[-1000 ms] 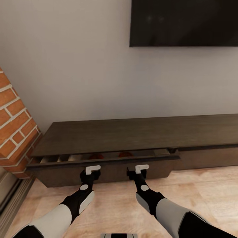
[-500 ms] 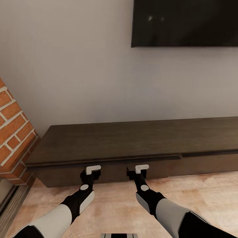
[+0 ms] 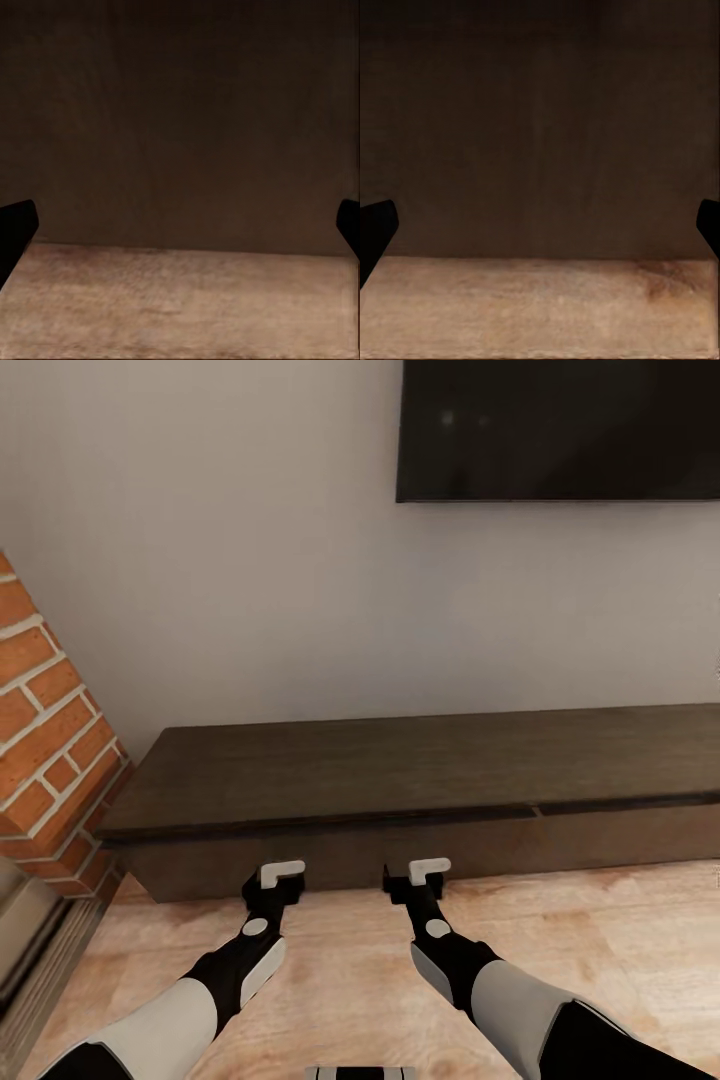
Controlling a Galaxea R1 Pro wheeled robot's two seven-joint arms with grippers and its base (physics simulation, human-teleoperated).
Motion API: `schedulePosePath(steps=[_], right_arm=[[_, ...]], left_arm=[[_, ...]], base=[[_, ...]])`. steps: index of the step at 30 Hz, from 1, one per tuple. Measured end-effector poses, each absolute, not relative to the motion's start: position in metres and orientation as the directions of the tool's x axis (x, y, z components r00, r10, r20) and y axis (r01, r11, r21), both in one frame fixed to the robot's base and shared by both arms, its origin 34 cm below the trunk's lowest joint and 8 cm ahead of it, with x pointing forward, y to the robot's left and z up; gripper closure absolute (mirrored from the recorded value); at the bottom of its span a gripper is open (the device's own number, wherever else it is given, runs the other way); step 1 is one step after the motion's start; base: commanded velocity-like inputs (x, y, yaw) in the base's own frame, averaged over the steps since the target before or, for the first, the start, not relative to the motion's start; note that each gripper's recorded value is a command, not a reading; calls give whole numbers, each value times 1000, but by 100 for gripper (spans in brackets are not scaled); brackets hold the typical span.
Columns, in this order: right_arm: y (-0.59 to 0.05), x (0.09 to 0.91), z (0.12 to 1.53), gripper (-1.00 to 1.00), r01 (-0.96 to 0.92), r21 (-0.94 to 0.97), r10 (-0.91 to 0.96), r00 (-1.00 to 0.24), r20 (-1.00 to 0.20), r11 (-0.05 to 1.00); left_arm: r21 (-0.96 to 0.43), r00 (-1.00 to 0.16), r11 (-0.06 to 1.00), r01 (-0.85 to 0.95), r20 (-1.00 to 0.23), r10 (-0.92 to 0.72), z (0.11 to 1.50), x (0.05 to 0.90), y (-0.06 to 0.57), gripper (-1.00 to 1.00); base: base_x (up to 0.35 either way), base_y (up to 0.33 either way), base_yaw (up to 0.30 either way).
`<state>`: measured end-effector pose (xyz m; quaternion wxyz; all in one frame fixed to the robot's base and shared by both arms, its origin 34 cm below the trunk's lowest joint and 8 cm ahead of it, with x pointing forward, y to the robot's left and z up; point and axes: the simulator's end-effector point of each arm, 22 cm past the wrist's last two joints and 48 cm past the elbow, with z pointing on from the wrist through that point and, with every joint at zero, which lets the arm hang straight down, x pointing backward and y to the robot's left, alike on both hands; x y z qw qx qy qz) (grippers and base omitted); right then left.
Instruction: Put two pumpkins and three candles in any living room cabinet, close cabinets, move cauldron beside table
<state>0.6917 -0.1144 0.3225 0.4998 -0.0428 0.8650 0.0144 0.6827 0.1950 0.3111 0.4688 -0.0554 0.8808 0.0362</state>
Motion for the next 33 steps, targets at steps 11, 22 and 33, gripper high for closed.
schedulePosePath(steps=[11, 22, 33], right_arm=[[-115, 690, 319, -100, -88, -22, -64, -518, -853, 996], [-73, 699, 349, -100, -78, -37, -78, -635, -769, 996], [-70, 681, 358, -100, -64, -69, -94, -743, -663, 996]], left_arm=[[3, -565, 992, -123, -822, -68, 310, 682, 191, -100], [-82, -845, 996, -31, -530, -70, 327, 665, 181, -100], [-132, -839, 991, -10, -539, -80, 414, 643, 191, -100]], base=[[-343, 0, 0], [-259, 0, 0], [-9, 0, 0]])
